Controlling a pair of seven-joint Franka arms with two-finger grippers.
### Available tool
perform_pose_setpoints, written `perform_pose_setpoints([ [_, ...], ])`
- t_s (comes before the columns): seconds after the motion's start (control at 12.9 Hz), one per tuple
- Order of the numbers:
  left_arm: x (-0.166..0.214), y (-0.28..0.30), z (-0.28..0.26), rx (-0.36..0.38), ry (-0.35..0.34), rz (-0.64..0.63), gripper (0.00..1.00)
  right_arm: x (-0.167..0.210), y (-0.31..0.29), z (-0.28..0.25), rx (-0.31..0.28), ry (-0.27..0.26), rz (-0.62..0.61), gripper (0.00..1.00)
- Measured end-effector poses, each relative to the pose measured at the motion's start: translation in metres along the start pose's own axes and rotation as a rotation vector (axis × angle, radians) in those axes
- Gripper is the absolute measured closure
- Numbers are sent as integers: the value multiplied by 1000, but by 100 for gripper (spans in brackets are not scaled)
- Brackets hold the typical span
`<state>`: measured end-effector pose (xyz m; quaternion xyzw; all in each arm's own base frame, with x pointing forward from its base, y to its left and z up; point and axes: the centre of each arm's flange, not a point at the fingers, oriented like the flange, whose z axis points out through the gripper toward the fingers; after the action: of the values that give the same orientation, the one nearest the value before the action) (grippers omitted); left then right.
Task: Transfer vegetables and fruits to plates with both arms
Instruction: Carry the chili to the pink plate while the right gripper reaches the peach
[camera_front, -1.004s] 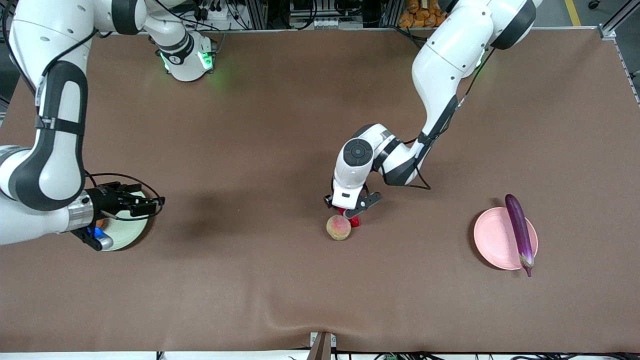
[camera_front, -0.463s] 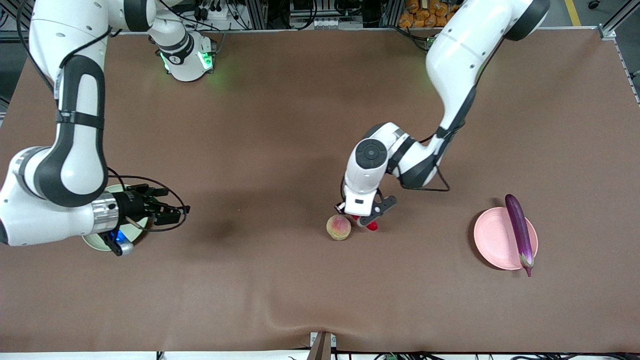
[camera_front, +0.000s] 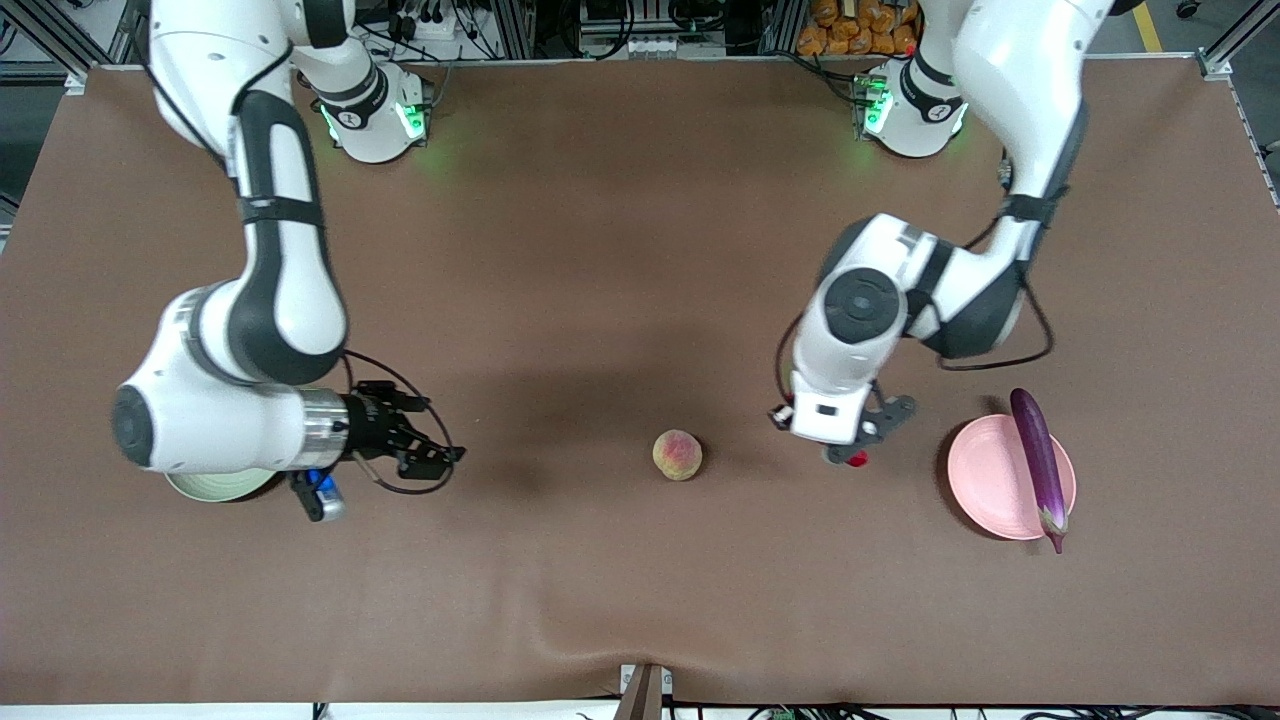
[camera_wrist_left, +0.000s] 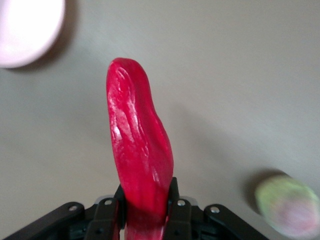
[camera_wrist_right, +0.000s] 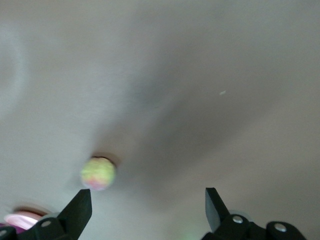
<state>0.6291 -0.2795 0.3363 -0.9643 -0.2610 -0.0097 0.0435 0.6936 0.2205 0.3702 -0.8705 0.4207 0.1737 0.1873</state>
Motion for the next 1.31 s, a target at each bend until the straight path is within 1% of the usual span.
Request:
perform_pose_setpoints([
  [0.15, 54, -49, 21, 27, -27, 40, 67, -25, -26, 40, 74, 43, 87, 0],
  [0.23, 81, -77, 34, 39, -45, 62, 67, -33, -34, 62, 102, 62, 121, 0],
  [0.39, 126, -127, 54, 43, -71, 105, 67, -48, -46, 106, 143, 110, 130, 0],
  [0.54, 153, -160, 65, 28, -75, 163, 67, -76, -57, 147, 181, 160, 89, 0],
  [0.77, 161, -165, 77, 7, -65, 252, 67, -125, -77, 189, 236, 200, 1, 0],
  [0.85, 162, -166, 78, 6, -65, 286, 62, -142, -82, 201, 259, 228, -39, 0],
  [0.93, 166, -170, 78, 5, -64, 311, 51, -156, -83, 215, 261, 263, -78, 0],
  [1.08, 176, -183, 77, 2, -61, 326, 28, -163, -79, 241, 227, 308, -123, 0],
  [1.24, 181, -187, 71, -2, -50, 324, 7, -161, -75, 258, 190, 357, -172, 0],
  [1.31, 182, -186, 61, -8, -35, 324, 0, -162, -75, 262, 178, 377, -196, 0],
])
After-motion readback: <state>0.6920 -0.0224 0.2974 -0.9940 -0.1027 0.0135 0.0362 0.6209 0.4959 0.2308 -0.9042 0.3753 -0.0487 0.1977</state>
